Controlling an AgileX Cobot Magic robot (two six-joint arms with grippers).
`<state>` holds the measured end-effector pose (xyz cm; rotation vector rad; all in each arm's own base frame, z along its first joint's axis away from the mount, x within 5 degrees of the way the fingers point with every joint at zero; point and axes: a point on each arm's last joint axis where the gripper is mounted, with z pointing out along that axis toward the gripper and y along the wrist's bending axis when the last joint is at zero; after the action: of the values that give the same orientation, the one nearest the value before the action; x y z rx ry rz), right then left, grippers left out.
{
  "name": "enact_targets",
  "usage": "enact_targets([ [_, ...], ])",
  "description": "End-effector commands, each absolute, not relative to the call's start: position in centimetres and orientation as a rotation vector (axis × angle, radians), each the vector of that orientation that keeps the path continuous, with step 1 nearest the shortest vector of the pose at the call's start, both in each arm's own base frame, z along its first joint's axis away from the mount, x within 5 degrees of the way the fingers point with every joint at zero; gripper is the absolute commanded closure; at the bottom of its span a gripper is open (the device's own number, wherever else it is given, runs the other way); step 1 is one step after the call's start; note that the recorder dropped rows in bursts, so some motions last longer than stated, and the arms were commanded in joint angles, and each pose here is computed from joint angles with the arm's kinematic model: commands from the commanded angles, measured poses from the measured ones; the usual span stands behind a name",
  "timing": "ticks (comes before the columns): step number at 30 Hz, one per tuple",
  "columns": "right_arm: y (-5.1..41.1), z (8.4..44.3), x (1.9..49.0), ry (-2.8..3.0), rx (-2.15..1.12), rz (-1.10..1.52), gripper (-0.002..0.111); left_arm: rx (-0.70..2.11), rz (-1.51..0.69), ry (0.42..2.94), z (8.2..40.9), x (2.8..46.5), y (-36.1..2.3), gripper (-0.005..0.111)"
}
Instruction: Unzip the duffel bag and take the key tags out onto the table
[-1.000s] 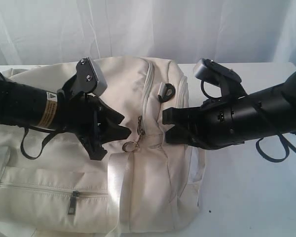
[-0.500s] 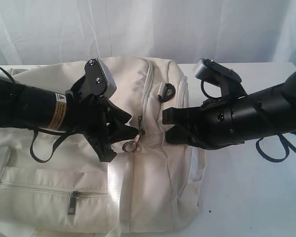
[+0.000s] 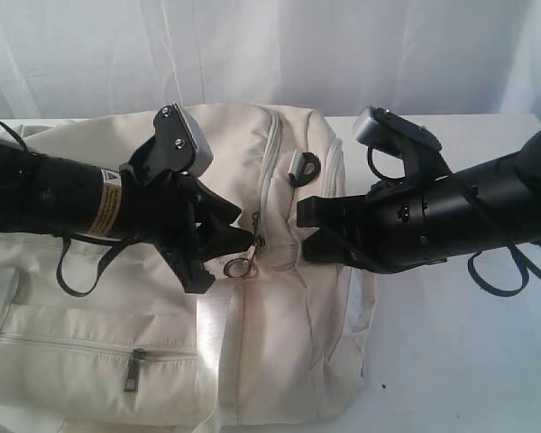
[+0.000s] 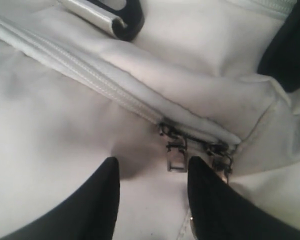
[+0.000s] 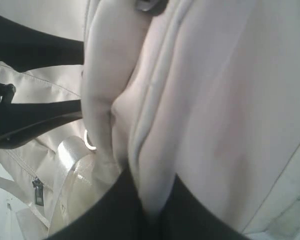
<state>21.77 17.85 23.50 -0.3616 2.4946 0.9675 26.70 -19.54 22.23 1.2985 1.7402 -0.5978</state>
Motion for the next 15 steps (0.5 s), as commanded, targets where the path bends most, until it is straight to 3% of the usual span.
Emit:
enact_targets([
  [1, 17.6, 23.8, 22.2, 2.458, -0.333, 0.940, 0.108, 1.291, -0.627, 1.739, 22.3, 26.4, -19.8, 0.059],
  [15, 17.6, 23.8, 22.2, 2.456, -0.332, 0.939, 0.108, 1.297, -0.595, 1.773, 21.3, 26.4, -20.6, 0.059],
])
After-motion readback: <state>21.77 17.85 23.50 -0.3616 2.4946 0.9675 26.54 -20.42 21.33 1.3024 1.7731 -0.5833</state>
